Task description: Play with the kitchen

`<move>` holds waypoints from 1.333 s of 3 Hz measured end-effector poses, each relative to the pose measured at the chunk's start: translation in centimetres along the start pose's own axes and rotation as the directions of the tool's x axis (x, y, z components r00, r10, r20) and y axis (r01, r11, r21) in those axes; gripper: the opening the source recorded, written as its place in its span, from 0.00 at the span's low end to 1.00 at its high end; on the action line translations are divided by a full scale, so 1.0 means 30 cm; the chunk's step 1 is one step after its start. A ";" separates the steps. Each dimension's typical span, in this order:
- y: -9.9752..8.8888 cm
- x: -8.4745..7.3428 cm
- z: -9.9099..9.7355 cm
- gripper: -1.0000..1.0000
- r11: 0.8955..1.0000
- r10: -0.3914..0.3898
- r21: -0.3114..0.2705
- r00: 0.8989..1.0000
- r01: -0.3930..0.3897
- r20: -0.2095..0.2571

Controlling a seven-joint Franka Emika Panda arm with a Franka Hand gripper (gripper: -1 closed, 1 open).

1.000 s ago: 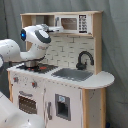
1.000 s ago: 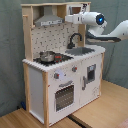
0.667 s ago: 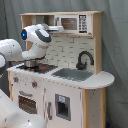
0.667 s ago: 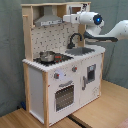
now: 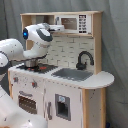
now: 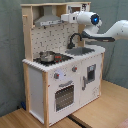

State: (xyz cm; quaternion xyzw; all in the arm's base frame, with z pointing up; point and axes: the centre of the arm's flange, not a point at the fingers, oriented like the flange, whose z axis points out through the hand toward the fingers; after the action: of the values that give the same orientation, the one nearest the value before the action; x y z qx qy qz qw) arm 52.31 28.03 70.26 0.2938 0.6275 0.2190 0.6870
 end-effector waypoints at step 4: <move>0.010 -0.044 -0.056 1.00 0.999 0.046 -0.002 0.999 -0.046 0.006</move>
State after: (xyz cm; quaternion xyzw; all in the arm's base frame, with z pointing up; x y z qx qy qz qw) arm 50.53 27.58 71.36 0.3082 0.6183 0.2341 0.6840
